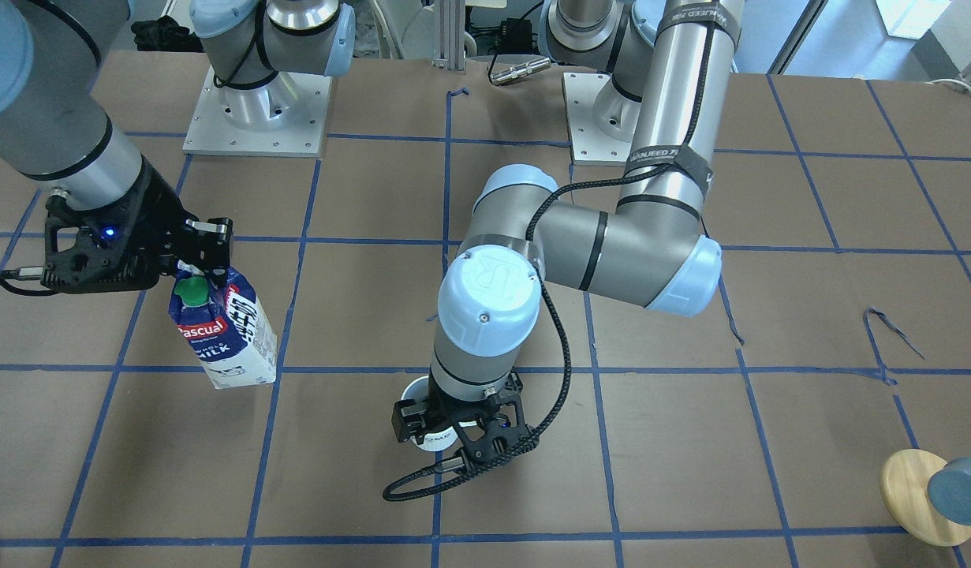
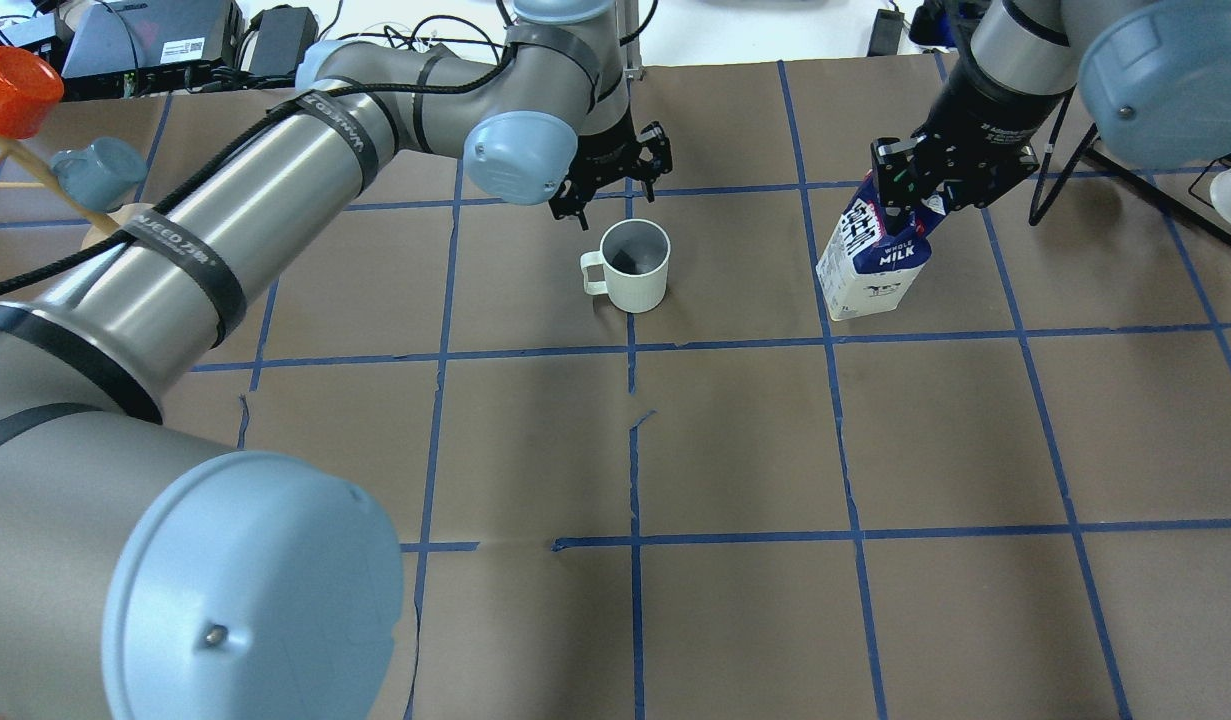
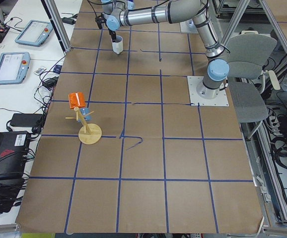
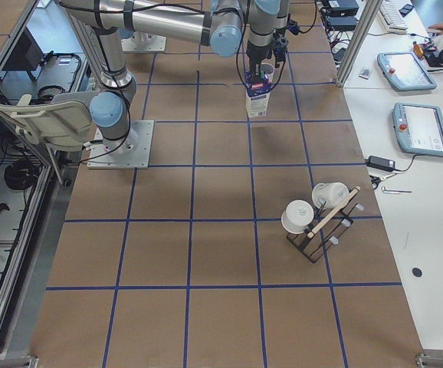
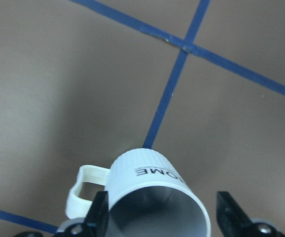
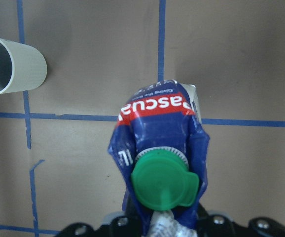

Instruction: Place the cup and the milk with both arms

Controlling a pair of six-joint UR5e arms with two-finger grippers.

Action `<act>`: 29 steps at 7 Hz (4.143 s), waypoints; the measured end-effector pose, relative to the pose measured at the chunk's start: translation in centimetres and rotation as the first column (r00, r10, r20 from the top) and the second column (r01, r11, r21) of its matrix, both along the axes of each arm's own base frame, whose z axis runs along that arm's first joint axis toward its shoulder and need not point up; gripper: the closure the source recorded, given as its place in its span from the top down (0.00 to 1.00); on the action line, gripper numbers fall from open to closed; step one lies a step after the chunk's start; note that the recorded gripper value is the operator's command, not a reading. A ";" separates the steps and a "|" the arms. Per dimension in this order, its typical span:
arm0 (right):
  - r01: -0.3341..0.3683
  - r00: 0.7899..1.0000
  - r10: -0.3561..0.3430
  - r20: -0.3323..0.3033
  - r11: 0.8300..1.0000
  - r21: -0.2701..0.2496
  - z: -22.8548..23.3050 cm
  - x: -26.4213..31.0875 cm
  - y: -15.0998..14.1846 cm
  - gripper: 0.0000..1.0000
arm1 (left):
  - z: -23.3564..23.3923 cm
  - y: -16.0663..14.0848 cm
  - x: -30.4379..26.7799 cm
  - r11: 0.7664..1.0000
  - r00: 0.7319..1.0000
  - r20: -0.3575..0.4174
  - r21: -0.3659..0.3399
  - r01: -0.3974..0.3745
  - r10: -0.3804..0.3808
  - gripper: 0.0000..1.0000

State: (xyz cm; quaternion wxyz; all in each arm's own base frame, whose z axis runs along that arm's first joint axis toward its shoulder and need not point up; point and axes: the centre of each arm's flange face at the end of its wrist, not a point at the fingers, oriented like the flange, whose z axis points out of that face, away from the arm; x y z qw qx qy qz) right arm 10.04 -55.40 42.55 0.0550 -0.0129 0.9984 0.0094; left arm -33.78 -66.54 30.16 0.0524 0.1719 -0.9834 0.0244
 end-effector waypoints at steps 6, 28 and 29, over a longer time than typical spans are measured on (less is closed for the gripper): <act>0.083 0.997 -0.083 0.006 0.996 -0.040 -4.6 12.8 -5.3 0.33 | 17.8 13.9 10.7 0.922 0.932 0.011 0.151 0.356 -0.362 1.00; -0.081 0.993 0.072 -0.088 0.992 -0.100 9.8 1.9 5.7 1.00 | 20.7 16.8 18.2 0.915 0.916 0.110 -0.088 0.395 -0.385 1.00; -0.092 0.992 0.080 -0.100 0.988 -0.123 10.3 2.5 6.1 1.00 | 20.7 16.8 18.2 0.915 0.916 0.110 -0.088 0.394 -0.385 1.00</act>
